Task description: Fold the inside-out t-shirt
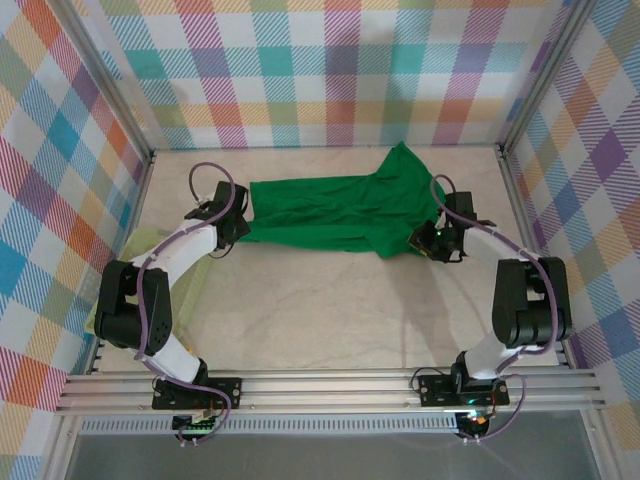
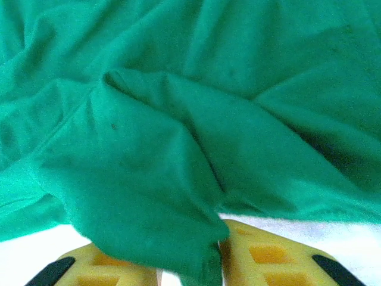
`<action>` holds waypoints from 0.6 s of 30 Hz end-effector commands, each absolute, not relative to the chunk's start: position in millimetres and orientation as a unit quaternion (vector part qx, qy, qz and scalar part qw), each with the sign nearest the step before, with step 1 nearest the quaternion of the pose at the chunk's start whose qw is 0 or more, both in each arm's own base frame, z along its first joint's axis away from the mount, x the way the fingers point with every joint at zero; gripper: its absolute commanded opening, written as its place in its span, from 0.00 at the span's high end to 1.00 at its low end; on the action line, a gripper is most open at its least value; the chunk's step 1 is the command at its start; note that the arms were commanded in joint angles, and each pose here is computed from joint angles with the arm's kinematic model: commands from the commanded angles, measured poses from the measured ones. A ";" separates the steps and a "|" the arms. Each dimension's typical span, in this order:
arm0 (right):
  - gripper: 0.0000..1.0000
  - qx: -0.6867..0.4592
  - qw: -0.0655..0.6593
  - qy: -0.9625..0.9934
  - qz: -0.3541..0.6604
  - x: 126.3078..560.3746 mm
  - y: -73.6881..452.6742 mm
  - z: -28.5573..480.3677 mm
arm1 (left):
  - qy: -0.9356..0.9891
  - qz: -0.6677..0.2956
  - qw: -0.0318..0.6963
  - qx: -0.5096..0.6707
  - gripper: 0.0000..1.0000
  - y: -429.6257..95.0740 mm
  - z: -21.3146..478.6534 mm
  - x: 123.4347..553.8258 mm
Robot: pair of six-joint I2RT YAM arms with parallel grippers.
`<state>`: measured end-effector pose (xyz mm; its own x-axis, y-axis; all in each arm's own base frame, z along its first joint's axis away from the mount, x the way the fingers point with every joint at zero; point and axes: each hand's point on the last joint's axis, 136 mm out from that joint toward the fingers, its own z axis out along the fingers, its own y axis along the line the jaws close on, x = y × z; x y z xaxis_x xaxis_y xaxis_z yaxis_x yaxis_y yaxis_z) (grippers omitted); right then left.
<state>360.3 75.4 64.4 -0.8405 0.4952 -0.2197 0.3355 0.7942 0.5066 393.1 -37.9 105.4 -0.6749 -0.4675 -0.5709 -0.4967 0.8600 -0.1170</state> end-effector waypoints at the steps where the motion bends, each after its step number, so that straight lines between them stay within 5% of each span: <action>1: 0.78 0.214 0.197 0.933 0.212 355.9 66.8 76.4 | 0.910 0.032 0.313 -0.272 1.00 -31.8 108.5 397.3; 6: 0.82 0.212 0.199 0.932 0.215 356.6 67.6 81.0 | 0.909 0.032 0.314 -0.272 1.00 -31.6 109.5 397.8; 11: 0.97 0.211 0.207 0.933 0.205 353.2 63.4 89.7 | 0.911 0.033 0.311 -0.270 1.00 -32.0 110.0 396.8; 18: 1.00 0.228 0.270 0.924 0.144 335.2 29.0 160.8 | 0.908 0.030 0.323 -0.264 1.00 -32.4 124.2 401.2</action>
